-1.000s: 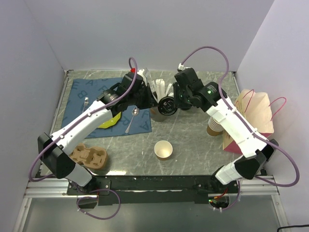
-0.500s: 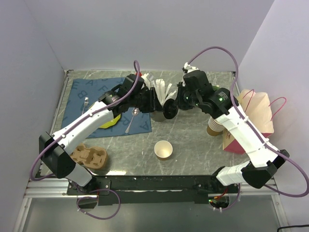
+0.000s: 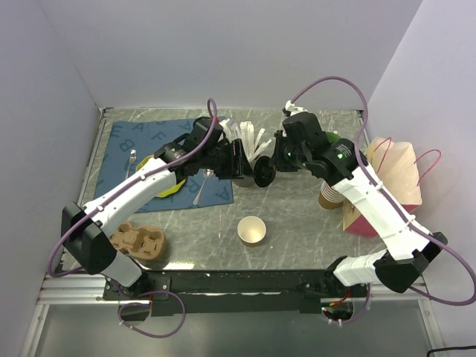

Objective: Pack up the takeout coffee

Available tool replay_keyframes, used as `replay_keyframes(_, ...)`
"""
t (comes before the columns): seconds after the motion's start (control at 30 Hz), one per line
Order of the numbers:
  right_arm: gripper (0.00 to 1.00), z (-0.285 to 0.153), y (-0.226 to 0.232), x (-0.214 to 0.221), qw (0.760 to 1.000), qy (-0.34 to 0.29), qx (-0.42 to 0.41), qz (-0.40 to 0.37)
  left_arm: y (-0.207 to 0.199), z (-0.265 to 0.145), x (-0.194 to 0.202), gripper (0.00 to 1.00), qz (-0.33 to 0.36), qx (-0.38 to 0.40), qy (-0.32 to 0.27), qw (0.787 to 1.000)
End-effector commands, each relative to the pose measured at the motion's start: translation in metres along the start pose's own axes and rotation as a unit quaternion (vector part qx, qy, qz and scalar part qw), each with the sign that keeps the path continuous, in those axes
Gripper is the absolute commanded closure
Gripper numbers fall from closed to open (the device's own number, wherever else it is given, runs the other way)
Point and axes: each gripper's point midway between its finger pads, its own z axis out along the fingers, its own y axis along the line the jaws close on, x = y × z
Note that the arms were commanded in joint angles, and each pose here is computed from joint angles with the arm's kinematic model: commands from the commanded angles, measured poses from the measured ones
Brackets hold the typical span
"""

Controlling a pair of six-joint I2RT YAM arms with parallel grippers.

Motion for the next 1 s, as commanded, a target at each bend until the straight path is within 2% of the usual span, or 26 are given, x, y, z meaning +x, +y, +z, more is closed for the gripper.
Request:
replay_keyframes(0.0, 1.0, -0.021, 0.008, -0.018, 0.999, -0.043, -0.023, 0.023, -0.019, -0.001, -0.004, 0.47, -0.006, 0.043, -0.006, 0.999)
replay_keyframes(0.23, 0.99, -0.028, 0.013, -0.022, 0.997, -0.053, -0.04, 0.041, -0.028, 0.006, -0.002, 0.51, -0.03, 0.072, 0.006, 0.997)
replay_keyframes(0.5, 0.99, -0.032, 0.015, -0.02, 0.996, -0.055, -0.049, 0.052, -0.02, 0.012, -0.003, 0.51, -0.042, 0.048, 0.005, 0.998)
replay_keyframes(0.6, 0.99, -0.032, 0.016, -0.02, 0.996, -0.056, -0.051, 0.054, -0.023, 0.012, -0.005, 0.54, -0.046, 0.055, 0.002, 0.997)
replay_keyframes(0.7, 0.97, -0.034, 0.021, -0.019, 0.995, -0.051, -0.067, 0.057, -0.034, 0.009, -0.007, 0.66, -0.051, 0.083, -0.003, 0.995)
replay_keyframes(0.73, 0.95, -0.034, 0.023, -0.019, 0.994, -0.051, -0.071, 0.058, -0.039, 0.006, -0.003, 0.75, -0.052, 0.098, 0.006, 0.994)
replay_keyframes(0.8, 0.9, -0.037, 0.028, -0.019, 0.993, -0.051, -0.089, 0.059, -0.049, 0.004, -0.004, 0.84, -0.056, 0.127, 0.01, 0.99)
replay_keyframes(0.83, 0.87, -0.039, 0.032, -0.024, 0.991, -0.062, -0.101, 0.057, -0.053, 0.002, 0.003, 0.9, -0.055, 0.143, 0.025, 0.988)
replay_keyframes(0.93, 0.73, -0.051, 0.044, -0.028, 0.985, -0.082, -0.147, 0.034, -0.064, -0.005, 0.006, 0.97, -0.055, 0.183, 0.036, 0.981)
replay_keyframes(0.97, 0.63, -0.051, 0.045, -0.026, 0.984, -0.085, -0.155, 0.024, -0.07, -0.011, 0.01, 0.98, -0.051, 0.199, 0.048, 0.978)
